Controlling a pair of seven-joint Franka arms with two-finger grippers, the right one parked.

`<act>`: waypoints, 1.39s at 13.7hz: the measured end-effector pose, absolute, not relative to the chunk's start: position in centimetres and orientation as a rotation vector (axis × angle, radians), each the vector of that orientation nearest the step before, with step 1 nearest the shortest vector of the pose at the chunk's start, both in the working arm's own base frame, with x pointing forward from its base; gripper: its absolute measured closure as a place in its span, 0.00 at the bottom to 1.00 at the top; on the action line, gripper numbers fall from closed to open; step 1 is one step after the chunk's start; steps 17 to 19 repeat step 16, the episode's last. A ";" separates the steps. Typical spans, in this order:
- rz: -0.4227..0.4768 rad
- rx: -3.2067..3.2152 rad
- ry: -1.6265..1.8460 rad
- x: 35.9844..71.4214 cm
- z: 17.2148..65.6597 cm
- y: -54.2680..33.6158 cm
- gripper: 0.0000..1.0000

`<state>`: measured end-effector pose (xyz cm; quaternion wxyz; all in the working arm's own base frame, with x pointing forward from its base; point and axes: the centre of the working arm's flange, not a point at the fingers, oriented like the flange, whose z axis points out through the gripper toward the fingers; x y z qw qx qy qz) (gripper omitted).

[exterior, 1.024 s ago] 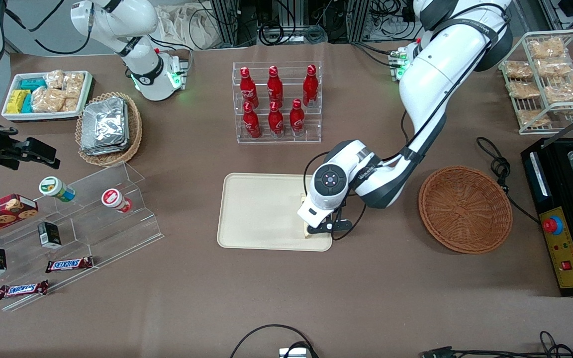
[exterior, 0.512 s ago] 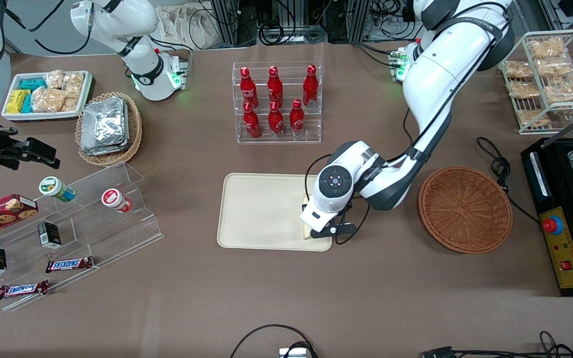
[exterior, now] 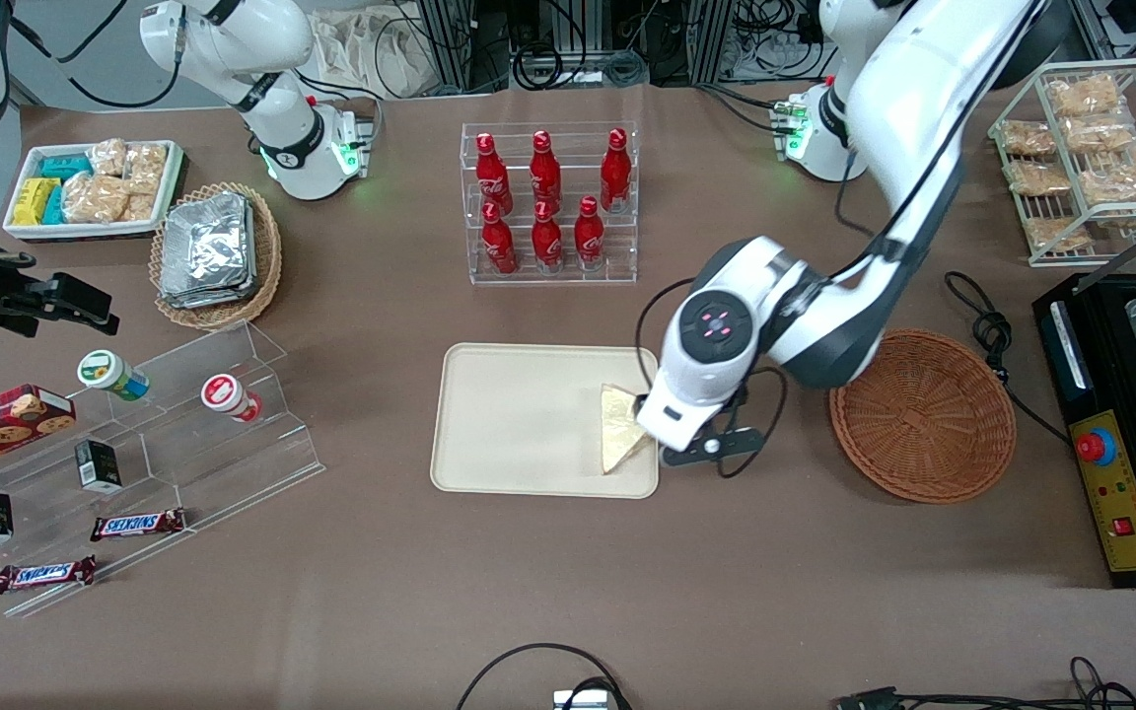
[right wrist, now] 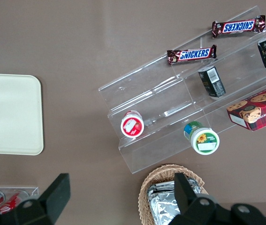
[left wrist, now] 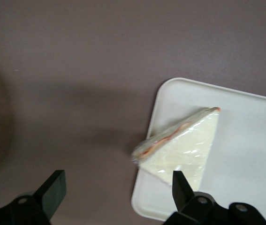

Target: Place sandwich from basket to tray

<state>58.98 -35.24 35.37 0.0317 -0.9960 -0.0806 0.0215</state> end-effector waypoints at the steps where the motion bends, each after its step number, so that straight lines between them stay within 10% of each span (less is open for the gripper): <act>1: 0.061 -3.064 -0.227 58.2 35.9 -33.4 0.00; 8: 0.189 -3.085 -0.162 55.4 42.6 -14.2 0.00; 19: 0.230 -3.152 -0.432 62.2 50.3 -2.0 0.00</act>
